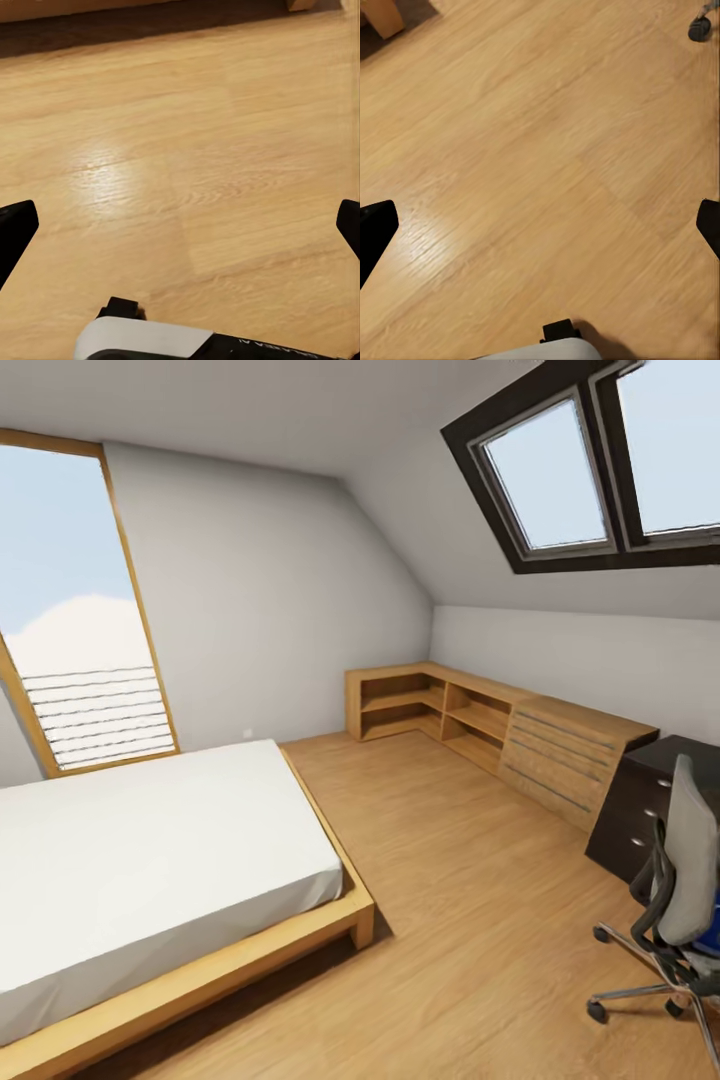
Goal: In the bedroom, organize the workspace by keeping the computer under the desk, ensuring the monitor is on the desk, placing the keyboard on the desk next to the monitor, placing the mouse on the desk next to the keyboard, moving the folder from the swivel chair onto the desk next to the mouse, stacking the notebook on top of the folder with the pen on top of the notebook, and positioning the swivel chair next to the desk.
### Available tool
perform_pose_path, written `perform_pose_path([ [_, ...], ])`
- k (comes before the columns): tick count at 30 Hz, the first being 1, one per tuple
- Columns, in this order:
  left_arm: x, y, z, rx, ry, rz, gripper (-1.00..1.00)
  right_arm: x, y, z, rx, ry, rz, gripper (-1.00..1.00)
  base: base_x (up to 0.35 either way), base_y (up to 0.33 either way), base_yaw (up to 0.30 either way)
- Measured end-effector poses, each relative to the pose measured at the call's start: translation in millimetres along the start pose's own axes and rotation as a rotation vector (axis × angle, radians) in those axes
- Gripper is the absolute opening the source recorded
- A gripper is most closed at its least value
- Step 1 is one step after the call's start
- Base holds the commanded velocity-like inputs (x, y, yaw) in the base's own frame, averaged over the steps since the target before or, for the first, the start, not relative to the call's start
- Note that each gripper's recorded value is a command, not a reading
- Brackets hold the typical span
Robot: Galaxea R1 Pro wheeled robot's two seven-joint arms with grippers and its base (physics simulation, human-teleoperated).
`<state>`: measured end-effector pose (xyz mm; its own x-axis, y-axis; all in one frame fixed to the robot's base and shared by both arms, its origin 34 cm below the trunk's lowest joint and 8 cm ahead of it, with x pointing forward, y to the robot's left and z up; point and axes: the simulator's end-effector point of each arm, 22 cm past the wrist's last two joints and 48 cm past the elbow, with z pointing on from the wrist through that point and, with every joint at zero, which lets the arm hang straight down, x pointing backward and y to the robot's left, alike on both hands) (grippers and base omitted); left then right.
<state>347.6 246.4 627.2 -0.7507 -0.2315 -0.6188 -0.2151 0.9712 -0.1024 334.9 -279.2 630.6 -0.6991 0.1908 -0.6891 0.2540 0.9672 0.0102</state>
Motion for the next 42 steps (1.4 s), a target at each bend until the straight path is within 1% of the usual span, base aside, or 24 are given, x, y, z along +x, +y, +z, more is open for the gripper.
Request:
perform_pose_path([
  [3, 0, 3, 0.2, -0.009, 0.000, -0.005, 1.00, -1, -3, 0.4, 0.003, -0.001, -0.002, 1.00, 0.000, 0.000, -0.260],
  [5, -1, 6, 0.3, -0.020, 0.000, -0.022, 1.00, -1, -4, 0.5, 0.005, -0.001, -0.003, 1.00, 0.000, 0.000, -0.260],
  [6, -1, 9, 0.4, -0.031, -0.001, -0.045, 1.00, -1, -5, 0.5, 0.005, -0.001, -0.004, 1.00, 0.000, 0.000, -0.260],
  [7, -2, 12, 0.4, -0.045, -0.002, -0.079, 1.00, -1, -5, 0.7, 0.005, -0.002, -0.004, 1.00, 0.000, 0.000, -0.260],
  [10, -1, 15, 0.3, -0.063, -0.003, -0.133, 1.00, -2, -6, 1.1, 0.006, -0.004, -0.004, 1.00, 0.000, 0.000, -0.260],
  [11, -2, 16, 0.4, -0.071, -0.004, -0.158, 1.00, -5, -6, 2.0, 0.006, -0.010, -0.004, 1.00, 0.000, 0.000, -0.260],
  [13, -5, 16, 1.1, -0.074, -0.010, -0.174, 1.00, -12, -5, 4.1, 0.005, -0.026, -0.003, 1.00, 0.000, 0.000, -0.260],
  [14, -12, 15, 2.7, -0.071, -0.024, -0.185, 1.00, -21, -3, 7.2, 0.005, -0.046, -0.002, 1.00, 0.000, 0.000, -0.260],
  [16, -22, 11, 4.9, -0.063, -0.039, -0.194, 1.00, -32, -3, 10.3, 0.010, -0.070, 0.002, 1.00, 0.000, 0.000, -0.260],
  [17, -30, 7, 7.2, -0.052, -0.044, -0.197, 1.00, -43, -4, 13.1, 0.023, -0.093, 0.006, 1.00, 0.000, 0.000, -0.260],
  [19, -35, 2, 9.5, -0.039, -0.033, -0.194, 1.00, -55, -6, 15.6, 0.042, -0.120, 0.011, 1.00, 0.000, 0.000, -0.260],
  [20, -37, 0, 10.6, -0.033, -0.024, -0.190, 1.00, -69, -7, 17.7, 0.059, -0.149, 0.017, 1.00, 0.000, 0.000, -0.260],
  [22, -44, -6, 13.9, -0.020, 0.006, -0.173, 1.00, -81, -6, 19.4, 0.073, -0.175, 0.025, 1.00, 0.000, 0.000, -0.260],
  [23, -51, -9, 15.7, -0.015, 0.019, -0.161, 1.00, -91, -4, 20.7, 0.079, -0.193, 0.032, 1.00, 0.000, 0.000, -0.260],
  [25, -64, -11, 17.5, -0.016, 0.025, -0.143, 1.00, -102, 4, 22.1, 0.079, -0.212, 0.045, 1.00, 0.000, 0.000, -0.260],
  [27, -74, -10, 18.4, -0.019, 0.022, -0.130, 1.00, -115, 13, 23.9, 0.074, -0.232, 0.057, 1.00, 0.000, 0.000, -0.260],
  [29, -82, -2, 19.3, -0.030, 0.017, -0.116, 1.00, -130, 20, 27.9, 0.069, -0.254, 0.066, 1.00, 0.000, 0.000, -0.260],
  [30, -86, 7, 19.8, -0.040, 0.012, -0.106, 1.00, -140, 24, 31.1, 0.066, -0.267, 0.070, 1.00, 0.000, 0.000, -0.260],
  [33, -93, 24, 20.3, -0.059, 0.003, -0.091, 1.00, -151, 28, 36.6, 0.062, -0.276, 0.074, 1.00, 0.000, 0.000, -0.260],
  [37, -92, 32, 20.3, -0.068, 0.004, -0.087, 1.00, -152, 30, 39.2, 0.059, -0.271, 0.073, 1.00, 0.000, 0.000, -0.260],
  [40, -79, 37, 19.7, -0.074, 0.025, -0.084, 1.00, -144, 31, 39.5, 0.054, -0.254, 0.067, 1.00, 0.000, 0.000, -0.262],
  [42, -68, 38, 18.9, -0.067, 0.028, -0.081, 1.00, -135, 31, 39.3, 0.052, -0.237, 0.058, 1.00, 0.000, 0.000, -0.266],
])
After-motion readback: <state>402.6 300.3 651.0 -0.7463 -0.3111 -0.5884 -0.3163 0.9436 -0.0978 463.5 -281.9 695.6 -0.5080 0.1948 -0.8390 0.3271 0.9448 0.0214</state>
